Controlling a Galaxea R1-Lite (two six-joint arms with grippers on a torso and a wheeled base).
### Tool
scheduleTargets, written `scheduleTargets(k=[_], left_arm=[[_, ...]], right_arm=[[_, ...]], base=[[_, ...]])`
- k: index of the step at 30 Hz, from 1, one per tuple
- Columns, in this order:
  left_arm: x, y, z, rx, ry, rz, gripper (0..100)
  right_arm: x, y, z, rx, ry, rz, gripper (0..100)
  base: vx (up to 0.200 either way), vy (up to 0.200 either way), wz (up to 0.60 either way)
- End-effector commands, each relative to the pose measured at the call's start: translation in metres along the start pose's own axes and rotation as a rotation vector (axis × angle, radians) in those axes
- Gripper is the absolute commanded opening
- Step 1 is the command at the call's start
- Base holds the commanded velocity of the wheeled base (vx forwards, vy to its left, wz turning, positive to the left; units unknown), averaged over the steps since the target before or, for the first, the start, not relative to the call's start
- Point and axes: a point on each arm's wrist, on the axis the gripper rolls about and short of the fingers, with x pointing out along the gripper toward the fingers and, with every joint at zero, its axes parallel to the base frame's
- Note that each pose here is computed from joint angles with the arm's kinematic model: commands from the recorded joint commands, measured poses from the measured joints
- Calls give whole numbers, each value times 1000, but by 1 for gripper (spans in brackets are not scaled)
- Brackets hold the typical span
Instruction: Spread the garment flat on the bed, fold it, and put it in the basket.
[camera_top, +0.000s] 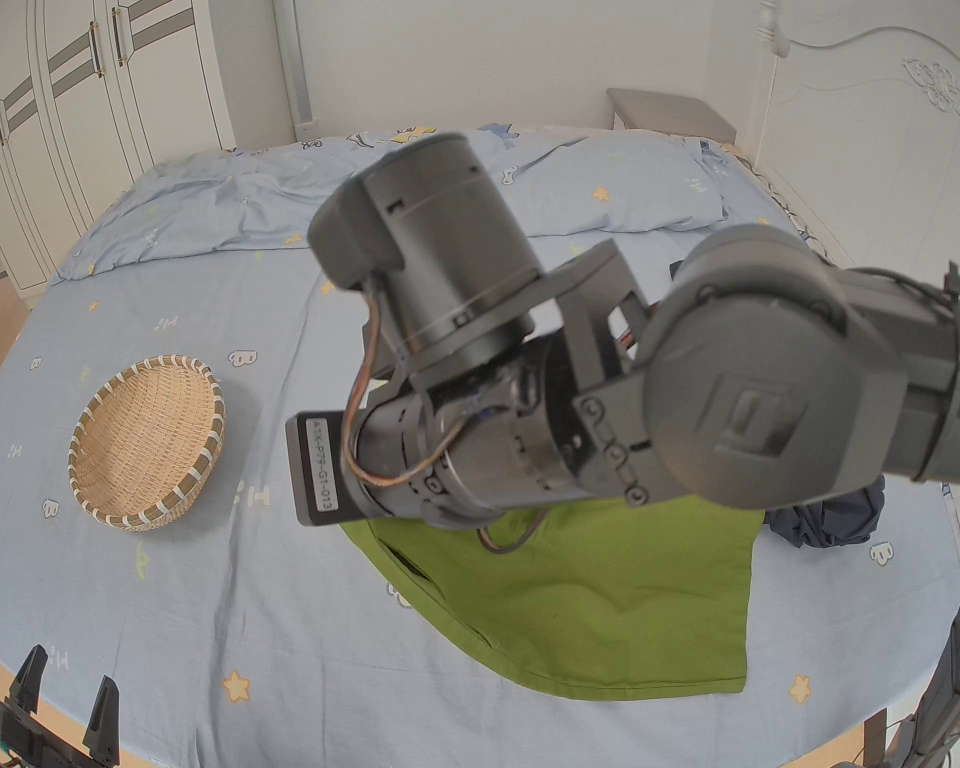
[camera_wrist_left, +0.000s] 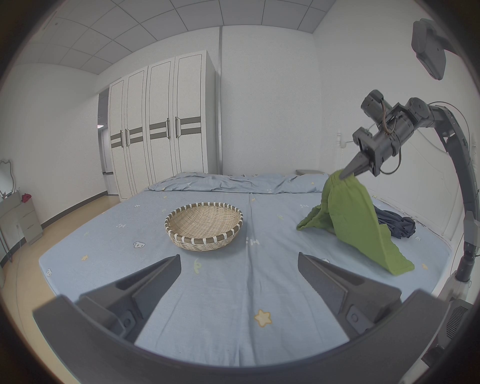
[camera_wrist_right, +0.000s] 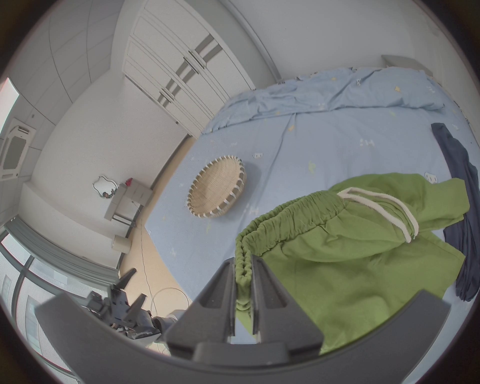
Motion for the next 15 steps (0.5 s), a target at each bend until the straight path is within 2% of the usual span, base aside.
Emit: scheduleTargets(k=[1, 4, 5, 15], left_arm=[[1, 0, -5, 0, 8, 0, 100], [1, 0, -5, 0, 7, 1, 100], [1, 0, -5, 0, 7, 1, 100], [1, 0, -5, 0, 7, 1, 100]], right_arm=[[23, -6, -10, -7, 62, -33, 0], [30, -8, -14, -8, 85, -48, 0], [33, -8, -16, -12, 97, -51, 100], [32, -12, -17, -8, 110, -70, 100]], base=[[0, 0, 0], [0, 0, 0], [0, 0, 0], [0, 0, 0]])
